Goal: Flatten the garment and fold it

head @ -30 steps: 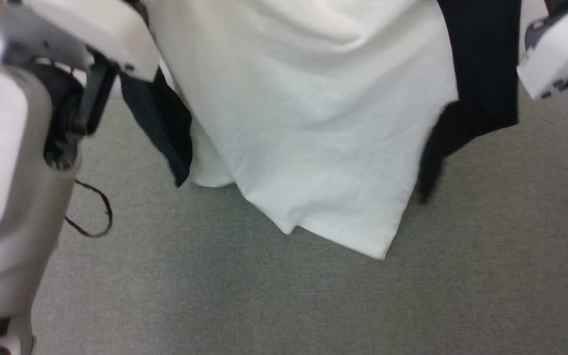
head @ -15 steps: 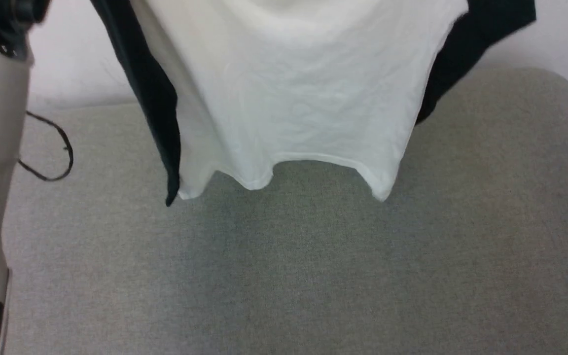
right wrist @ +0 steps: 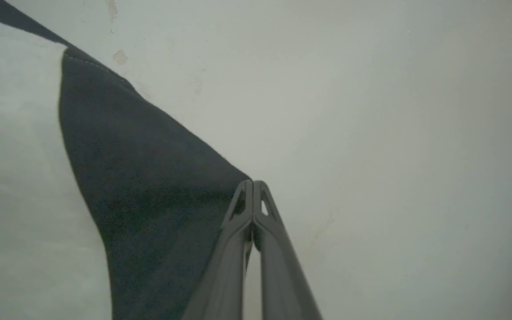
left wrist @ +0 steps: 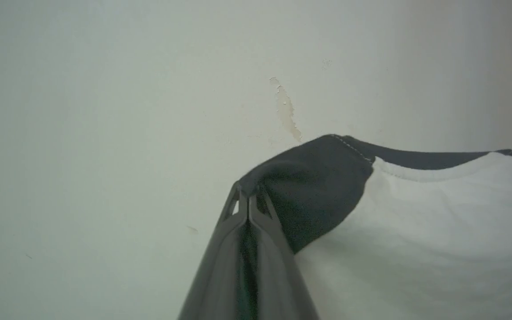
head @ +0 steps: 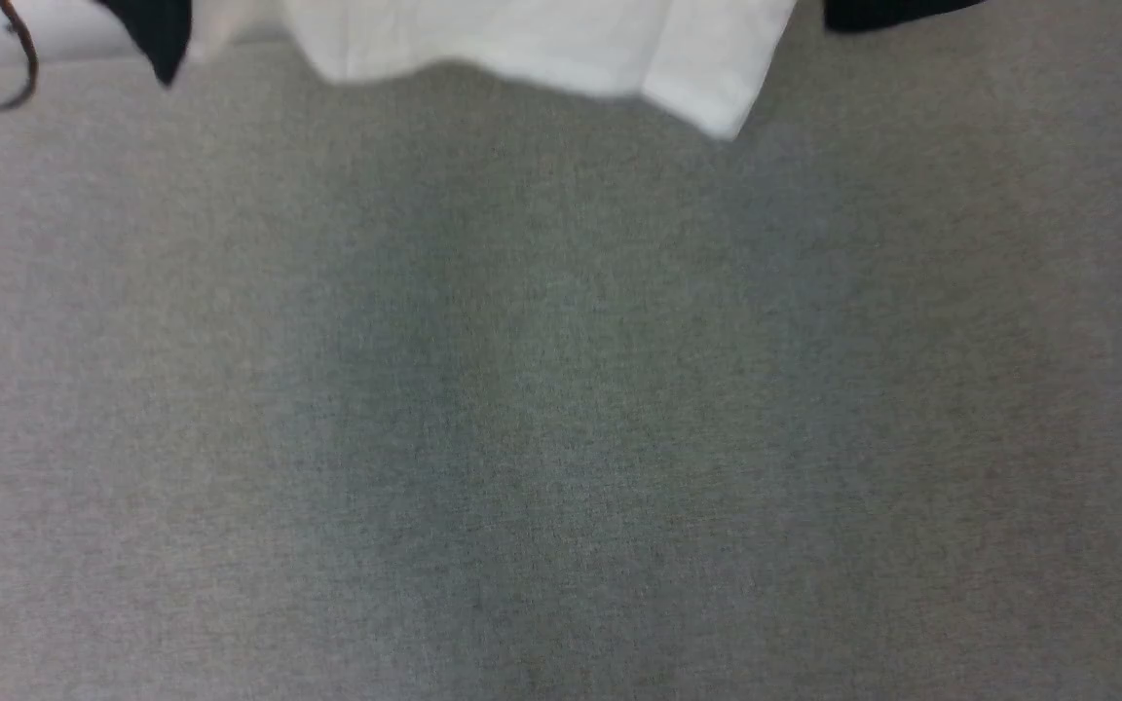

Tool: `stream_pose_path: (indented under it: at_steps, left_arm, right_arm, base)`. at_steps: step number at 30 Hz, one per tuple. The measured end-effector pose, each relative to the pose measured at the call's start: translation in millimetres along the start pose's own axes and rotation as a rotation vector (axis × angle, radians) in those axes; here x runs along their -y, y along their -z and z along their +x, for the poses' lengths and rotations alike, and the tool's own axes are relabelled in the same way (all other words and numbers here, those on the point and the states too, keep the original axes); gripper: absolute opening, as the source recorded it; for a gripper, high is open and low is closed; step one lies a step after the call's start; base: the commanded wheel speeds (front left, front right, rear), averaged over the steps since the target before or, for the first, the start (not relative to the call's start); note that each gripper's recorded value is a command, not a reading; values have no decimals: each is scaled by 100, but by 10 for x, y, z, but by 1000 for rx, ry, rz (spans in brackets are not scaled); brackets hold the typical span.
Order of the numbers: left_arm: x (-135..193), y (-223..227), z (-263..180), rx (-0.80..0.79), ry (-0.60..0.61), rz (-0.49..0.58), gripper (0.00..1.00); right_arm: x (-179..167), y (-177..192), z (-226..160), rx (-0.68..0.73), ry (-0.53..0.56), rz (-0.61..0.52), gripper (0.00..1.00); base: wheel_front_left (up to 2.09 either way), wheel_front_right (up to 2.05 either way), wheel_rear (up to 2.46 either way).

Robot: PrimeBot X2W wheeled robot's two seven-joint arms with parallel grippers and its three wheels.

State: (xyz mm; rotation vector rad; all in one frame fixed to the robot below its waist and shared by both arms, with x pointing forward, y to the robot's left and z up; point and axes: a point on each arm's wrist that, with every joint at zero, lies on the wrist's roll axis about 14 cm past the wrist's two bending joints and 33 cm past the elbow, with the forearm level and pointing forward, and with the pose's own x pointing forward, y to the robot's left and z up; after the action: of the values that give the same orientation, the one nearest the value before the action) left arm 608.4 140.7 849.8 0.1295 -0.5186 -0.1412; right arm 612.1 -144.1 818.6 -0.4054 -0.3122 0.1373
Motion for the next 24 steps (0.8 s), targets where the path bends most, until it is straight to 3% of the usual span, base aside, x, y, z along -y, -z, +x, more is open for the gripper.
stream_pose_path:
  at_steps: [4,13,19,24]
  left_arm:
    - [-20,177,150,43,-16,-19,0]
    - [5,1031,232,31,-22,-34,0]
    - [-14,1524,172,7,-31,-53,0]
    - [14,1713,23,-9,-26,-95,0]
  right_arm:
    - [24,159,230,17,10,-29,0]
    - [-261,1017,583,-58,-40,-52,0]
    - [-540,1496,678,-87,-91,-41,0]
    - [-737,1602,606,-76,-143,-21,0]
  base:
    - [0,0,0]
    - [0,0,0]
    - [0,0,0]
    - [0,0,0]
